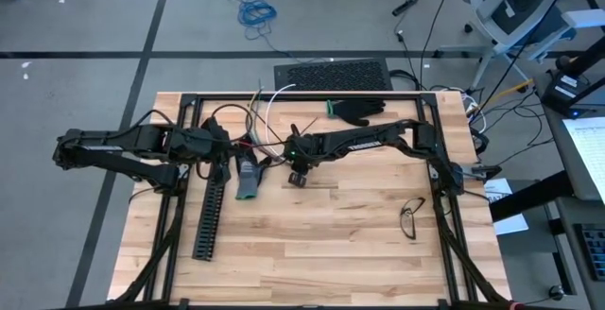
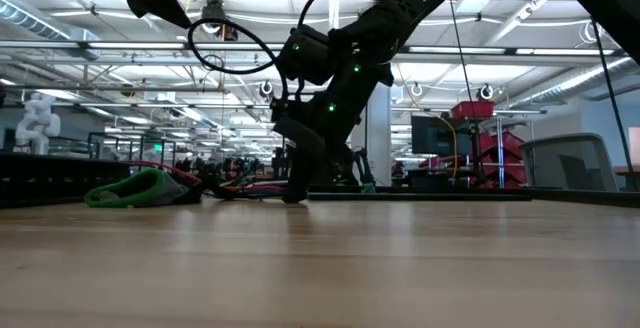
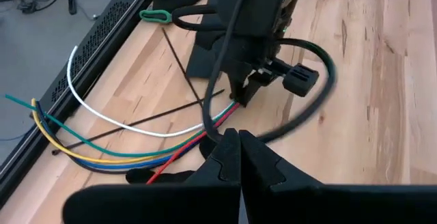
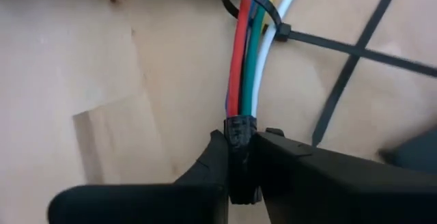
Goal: Ziptie cables
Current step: Wrap the cable wires with the black zip tie
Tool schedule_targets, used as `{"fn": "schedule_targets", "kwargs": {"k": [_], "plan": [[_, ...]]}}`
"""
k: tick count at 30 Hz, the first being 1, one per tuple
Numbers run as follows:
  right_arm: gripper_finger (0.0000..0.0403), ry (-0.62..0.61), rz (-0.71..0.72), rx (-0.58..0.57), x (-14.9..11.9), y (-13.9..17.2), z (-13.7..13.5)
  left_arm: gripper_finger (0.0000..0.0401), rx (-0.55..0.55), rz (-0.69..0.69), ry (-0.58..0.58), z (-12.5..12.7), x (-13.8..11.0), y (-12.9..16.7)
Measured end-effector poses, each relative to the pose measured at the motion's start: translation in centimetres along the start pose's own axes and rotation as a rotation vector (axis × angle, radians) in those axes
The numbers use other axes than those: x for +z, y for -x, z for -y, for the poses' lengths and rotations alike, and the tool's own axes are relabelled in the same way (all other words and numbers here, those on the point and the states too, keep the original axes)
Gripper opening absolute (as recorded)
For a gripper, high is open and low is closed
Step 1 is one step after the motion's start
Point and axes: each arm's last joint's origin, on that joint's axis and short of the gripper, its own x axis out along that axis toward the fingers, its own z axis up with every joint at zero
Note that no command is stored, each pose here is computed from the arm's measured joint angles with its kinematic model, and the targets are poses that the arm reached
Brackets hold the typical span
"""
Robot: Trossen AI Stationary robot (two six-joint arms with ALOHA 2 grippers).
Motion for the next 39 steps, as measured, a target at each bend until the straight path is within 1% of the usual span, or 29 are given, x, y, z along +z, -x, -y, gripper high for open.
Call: {"fn": "schedule_targets", "kwargs": {"k": [2, 4, 5, 7, 9, 11, 14, 18, 21, 23, 26, 28, 30, 31, 33, 36, 39], "plan": [[0.0036, -0.024, -0.001, 0.01, 0.0, 0.8, -0.5, 0.0001, 0.0, 0.0, 0.0, 0.0, 0.0, 0.0], [0.0036, -0.007, -0.023, 0.023, -0.2, 1.8, -1.4, 0.0001, 0.0, 0.0, -0.002, 0.0, 0.0, 0.0], [0.0036, 0.0, -0.051, 0.041, -0.6, 2.3, -2.0, 0.0001, 0.0, 0.001, -0.007, 0.0, 0.0, 0.0], [0.0036, 0.015, -0.078, 0.115, -0.9, 3.3, -3.4, 0.0001, 0.0, 0.0, -0.024, 0.0, 0.0, 0.0], [0.0036, 0.046, -0.082, 0.18, -1.1, 4.6, -5.2, 0.0001, 0.0, 0.0, -0.034, 0.0, 0.0, 0.0], [0.0036, 0.084, -0.105, 0.221, -1.7, 5.5, -7.3, 0.0001, 0.0, 0.0, -0.035, 0.0, 0.0, 0.0], [0.0036, 0.153, -0.182, 0.246, -3.8, 6.0, -10.8, 0.0001, 0.0, 0.001, -0.035, 0.0, 0.0, 0.0], [0.0036, 0.303, -0.33, 0.237, -7.4, 6.8, -14.5, 0.0001, -0.005, 0.028, -0.021, 0.1, 0.3, 0.0], [0.0036, 0.406, -0.436, 0.197, -10.4, 7.0, -15.9, 0.0001, -0.012, 0.063, -0.007, 0.3, 0.8, -0.3], [0.0036, 0.462, -0.47, 0.154, -11.9, 7.0, -16.2, 0.0001, -0.016, 0.083, 0.0, 0.5, 1.2, -0.7], [0.0036, 0.521, -0.527, 0.103, -13.9, 6.8, -15.9, 0.0001, -0.013, 0.083, 0.0, 0.8, 1.6, -1.6], [0.0036, 0.543, -0.544, 0.058, -14.6, 6.9, -15.7, 0.0001, -0.008, 0.063, -0.006, 1.0, 1.7, -2.3], [0.0037, 0.55, -0.545, 0.029, -14.7, 6.9, -15.5, 0.0001, 0.0, 0.029, -0.016, 1.3, 1.7, -3.2], [0.0043, 0.551, -0.541, 0.029, -14.7, 7.1, -15.5, 0.0001, 0.003, 0.011, -0.021, 1.4, 1.7, -3.6], [0.0075, 0.567, -0.513, 0.046, -14.4, 7.9, -15.5, 0.0001, 0.011, -0.029, -0.015, 1.7, 1.6, -4.7], [0.0142, 0.571, -0.432, 0.063, -13.8, 9.5, -15.6, 0.0001, 0.024, -0.082, -0.001, 2.1, 1.5, -6.1], [0.02, 0.547, -0.354, 0.099, -12.6, 12.0, -15.4, 0.0001, 0.024, -0.118, -0.011, 2.5, 1.4, -7.3]]}}
